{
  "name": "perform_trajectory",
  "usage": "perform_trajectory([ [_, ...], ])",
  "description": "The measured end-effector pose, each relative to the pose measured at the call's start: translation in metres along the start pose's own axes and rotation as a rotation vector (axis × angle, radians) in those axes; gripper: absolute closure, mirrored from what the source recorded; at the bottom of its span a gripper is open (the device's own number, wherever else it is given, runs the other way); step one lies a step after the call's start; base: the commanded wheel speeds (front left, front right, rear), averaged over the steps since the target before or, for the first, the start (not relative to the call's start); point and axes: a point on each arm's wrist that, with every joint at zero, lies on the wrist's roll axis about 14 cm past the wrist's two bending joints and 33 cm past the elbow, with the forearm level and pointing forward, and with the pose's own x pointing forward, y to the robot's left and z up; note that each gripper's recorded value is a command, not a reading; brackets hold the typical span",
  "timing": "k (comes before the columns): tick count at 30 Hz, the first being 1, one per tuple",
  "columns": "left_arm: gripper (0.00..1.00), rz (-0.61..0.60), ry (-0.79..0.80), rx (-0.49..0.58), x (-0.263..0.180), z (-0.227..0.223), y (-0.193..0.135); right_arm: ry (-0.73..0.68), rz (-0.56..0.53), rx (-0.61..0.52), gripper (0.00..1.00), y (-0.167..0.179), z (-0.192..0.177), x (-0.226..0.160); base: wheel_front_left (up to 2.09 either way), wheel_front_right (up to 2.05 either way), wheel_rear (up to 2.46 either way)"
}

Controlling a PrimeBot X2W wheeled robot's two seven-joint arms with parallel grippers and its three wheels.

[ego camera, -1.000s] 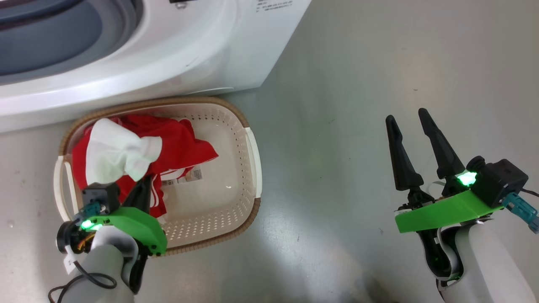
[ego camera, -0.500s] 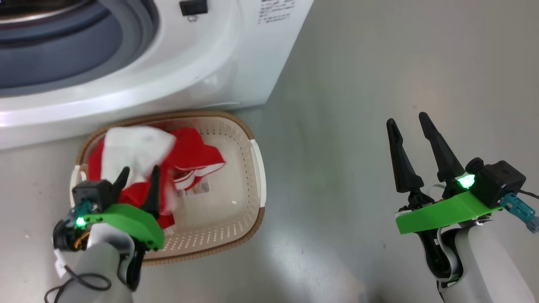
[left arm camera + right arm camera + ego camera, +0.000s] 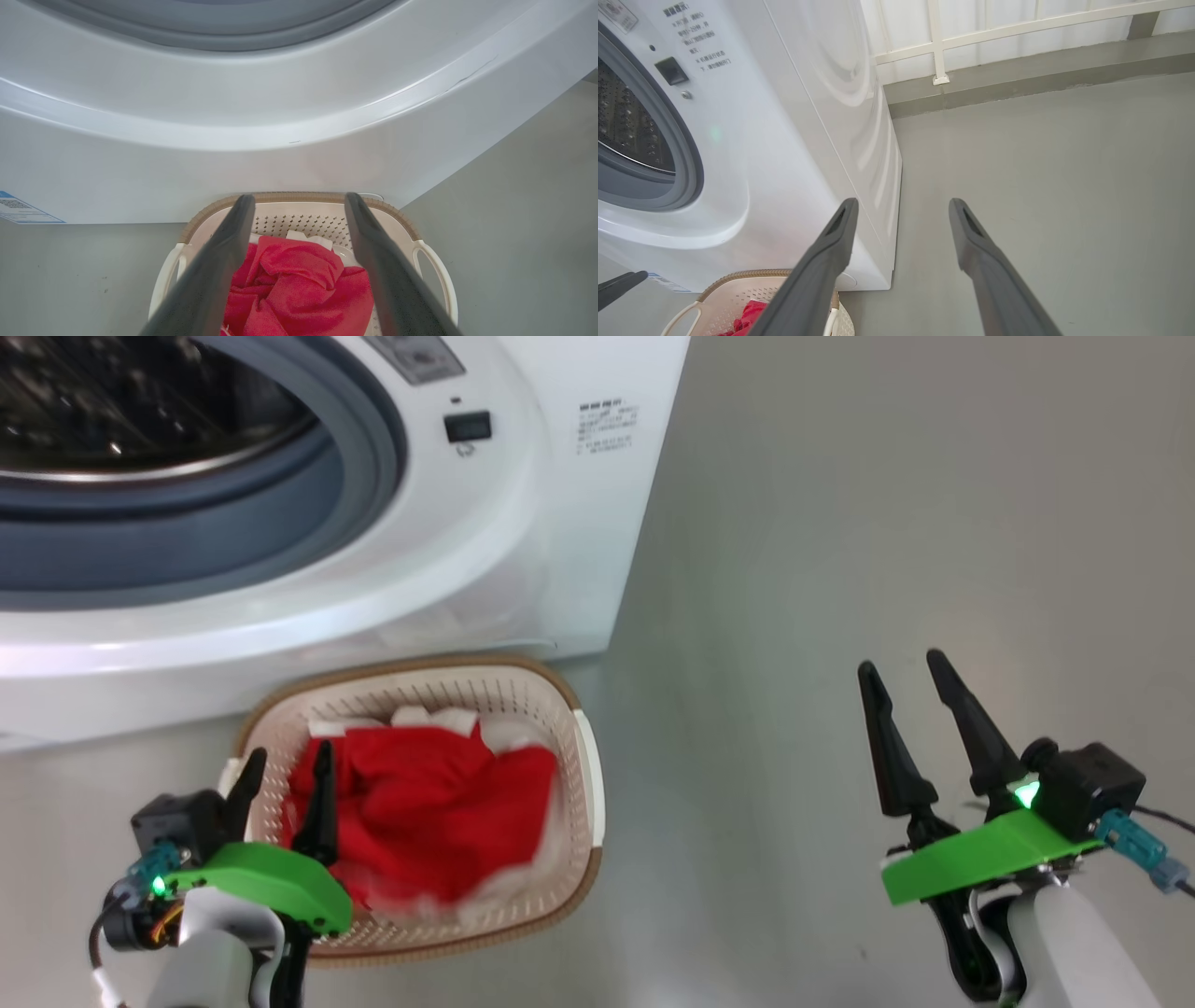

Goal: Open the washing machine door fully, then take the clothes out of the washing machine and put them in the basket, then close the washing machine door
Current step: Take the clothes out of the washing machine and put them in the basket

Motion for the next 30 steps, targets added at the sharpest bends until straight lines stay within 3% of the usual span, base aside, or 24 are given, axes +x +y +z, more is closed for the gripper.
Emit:
perform_trajectory([
  [12, 0.0, 0.015, -0.215, 0.037, -0.042, 0.067, 0.004, -0.042, 0.009, -0.023, 0.0, 0.006, 0.019, -0.03, 0.0, 0.0, 0.0],
  [30, 0.0, 0.032, -0.456, 0.093, -0.118, 0.126, 0.007, -0.083, -0.002, -0.037, 0.0, 0.005, 0.032, -0.073, 0.0, 0.0, 0.0],
])
